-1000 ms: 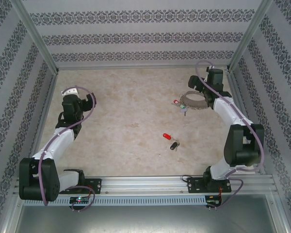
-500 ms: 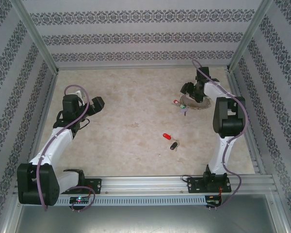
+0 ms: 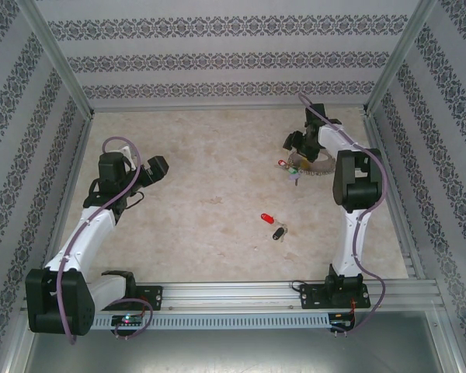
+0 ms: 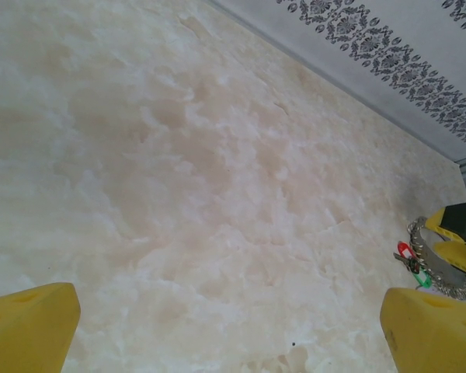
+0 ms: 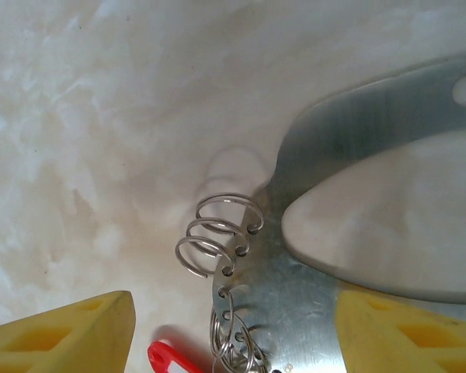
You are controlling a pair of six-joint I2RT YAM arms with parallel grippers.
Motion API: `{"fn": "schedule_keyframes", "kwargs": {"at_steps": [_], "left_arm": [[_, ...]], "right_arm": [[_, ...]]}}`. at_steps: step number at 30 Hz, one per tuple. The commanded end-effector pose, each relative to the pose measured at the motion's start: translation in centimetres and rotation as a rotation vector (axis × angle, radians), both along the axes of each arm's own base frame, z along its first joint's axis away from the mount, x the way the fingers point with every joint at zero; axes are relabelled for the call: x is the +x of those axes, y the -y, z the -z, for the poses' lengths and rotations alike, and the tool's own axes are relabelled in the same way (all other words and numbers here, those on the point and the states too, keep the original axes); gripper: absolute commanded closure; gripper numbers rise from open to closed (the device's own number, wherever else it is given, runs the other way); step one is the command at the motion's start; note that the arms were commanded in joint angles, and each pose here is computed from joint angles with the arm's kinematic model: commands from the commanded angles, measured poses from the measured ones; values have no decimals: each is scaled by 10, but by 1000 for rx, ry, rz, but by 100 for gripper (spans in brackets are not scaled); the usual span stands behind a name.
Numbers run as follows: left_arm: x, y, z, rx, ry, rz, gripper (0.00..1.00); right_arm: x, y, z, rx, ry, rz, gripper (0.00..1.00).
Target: Put the keys on the keyring
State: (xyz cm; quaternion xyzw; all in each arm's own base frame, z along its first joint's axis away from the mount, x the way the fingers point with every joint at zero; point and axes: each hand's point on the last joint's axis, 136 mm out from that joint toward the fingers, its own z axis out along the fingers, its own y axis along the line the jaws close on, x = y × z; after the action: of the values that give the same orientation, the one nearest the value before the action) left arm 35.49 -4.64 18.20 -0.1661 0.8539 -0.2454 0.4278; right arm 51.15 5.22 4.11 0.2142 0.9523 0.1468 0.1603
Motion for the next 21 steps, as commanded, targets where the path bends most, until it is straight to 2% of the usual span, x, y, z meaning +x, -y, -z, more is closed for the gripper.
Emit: {"fn": "schedule_keyframes", "kwargs": {"at_steps": [1, 9, 21], "left_arm": [[-9, 8, 2, -20, -22, 28, 0], [-13, 8, -1, -9, -18, 28, 0], [-10, 10, -11, -19, -11, 34, 0]], "right_arm": [[4, 0, 2, -24, -27, -6, 31], [-3, -17, 13, -29, -58, -68, 32], [-42, -113, 14, 85, -81, -328, 32]]}}
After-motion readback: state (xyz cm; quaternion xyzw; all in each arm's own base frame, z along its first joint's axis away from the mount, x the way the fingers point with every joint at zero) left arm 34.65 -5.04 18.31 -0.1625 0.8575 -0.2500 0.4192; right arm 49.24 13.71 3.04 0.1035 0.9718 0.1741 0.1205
